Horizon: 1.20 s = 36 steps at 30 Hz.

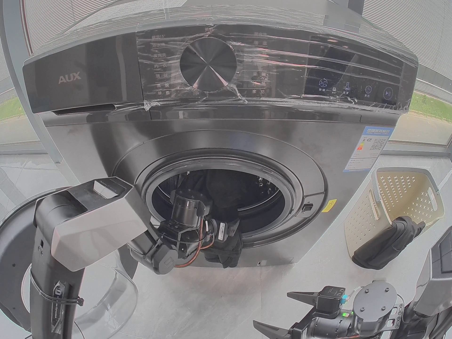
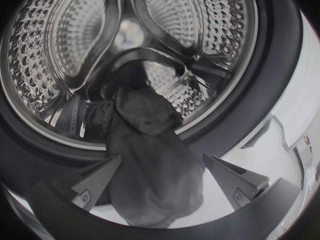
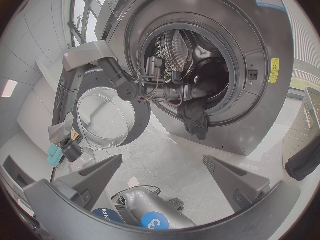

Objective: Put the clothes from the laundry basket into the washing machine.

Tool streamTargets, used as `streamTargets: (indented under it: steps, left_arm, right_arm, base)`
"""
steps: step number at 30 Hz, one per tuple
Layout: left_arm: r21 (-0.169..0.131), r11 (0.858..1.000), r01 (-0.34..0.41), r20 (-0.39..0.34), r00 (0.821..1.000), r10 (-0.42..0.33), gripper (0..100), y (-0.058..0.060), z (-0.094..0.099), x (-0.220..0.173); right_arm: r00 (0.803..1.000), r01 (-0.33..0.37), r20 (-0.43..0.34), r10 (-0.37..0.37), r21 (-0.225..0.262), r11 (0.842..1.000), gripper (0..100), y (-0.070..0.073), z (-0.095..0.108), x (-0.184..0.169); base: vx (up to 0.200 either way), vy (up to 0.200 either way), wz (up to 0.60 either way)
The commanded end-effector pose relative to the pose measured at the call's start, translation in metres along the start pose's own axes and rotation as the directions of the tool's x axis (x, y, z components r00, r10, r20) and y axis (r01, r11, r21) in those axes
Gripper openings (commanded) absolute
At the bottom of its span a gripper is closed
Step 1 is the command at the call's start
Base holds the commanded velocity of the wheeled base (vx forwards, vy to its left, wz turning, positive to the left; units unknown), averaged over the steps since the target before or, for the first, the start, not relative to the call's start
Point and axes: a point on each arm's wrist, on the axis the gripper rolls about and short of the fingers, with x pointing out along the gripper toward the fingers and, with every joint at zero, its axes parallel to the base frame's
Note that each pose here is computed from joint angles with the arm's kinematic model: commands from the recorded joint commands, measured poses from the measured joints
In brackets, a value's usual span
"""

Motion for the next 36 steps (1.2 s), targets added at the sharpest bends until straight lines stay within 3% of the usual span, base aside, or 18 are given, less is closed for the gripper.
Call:
streamTargets:
  steps: [1,8,18,19,25,30,31,36]
  left_arm:
    - [0.032,0.999,0.037,-0.061,0.998,-0.035,100,-0.01,-0.006,-0.017]
    - [0.026,0.999,0.02,-0.074,0.997,-0.018,100,-0.003,-0.018,-0.006]
    - [0.013,1.0,-0.005,-0.039,0.999,0.005,100,0.005,-0.016,0.012]
    - [0.013,1.0,-0.003,-0.039,0.999,0.004,0,0.005,-0.016,0.012]
    - [0.009,1.0,-0.005,-0.019,1.0,0.005,0,0.005,-0.014,0.016]
    - [-0.051,0.999,0.006,0.101,0.995,-0.001,0,-0.001,0.01,0.026]
    - [-0.076,0.997,-0.002,0.138,0.99,0.012,0,0.0,0.018,0.03]
    - [-0.121,0.992,-0.038,0.258,0.964,0.068,0,0.003,0.039,0.043]
  right_arm:
    - [1.0,0.008,-0.017,-0.008,-0.003,1.0,100,-0.002,-0.003,-0.003]
    - [1.0,0.008,-0.017,-0.008,-0.004,1.0,100,-0.002,-0.003,-0.002]
    - [1.0,0.004,-0.017,-0.005,-0.005,1.0,100,-0.001,-0.003,-0.003]
    - [1.0,0.005,-0.017,-0.005,-0.004,1.0,100,-0.001,-0.003,-0.003]
    - [1.0,0.006,-0.013,-0.006,-0.002,1.0,100,-0.001,-0.002,-0.002]
    - [1.0,-0.005,0.02,0.005,0.003,1.0,100,0.001,0.003,0.001]
    - [1.0,-0.006,0.023,0.006,0.003,1.0,100,0.001,0.004,0.0]
    - [1.0,-0.007,0.026,0.007,0.004,1.0,100,0.001,0.004,0.001]
  base:
    - [0.0,0.0,0.0]
    - [0.0,0.0,0.0]
    - [0.0,0.0,0.0]
    - [0.0,0.0,0.0]
    - [0.0,0.0,0.0]
    - [0.0,0.0,0.0]
    - [0.0,0.0,0.0]
    - [0.0,0.0,0.0]
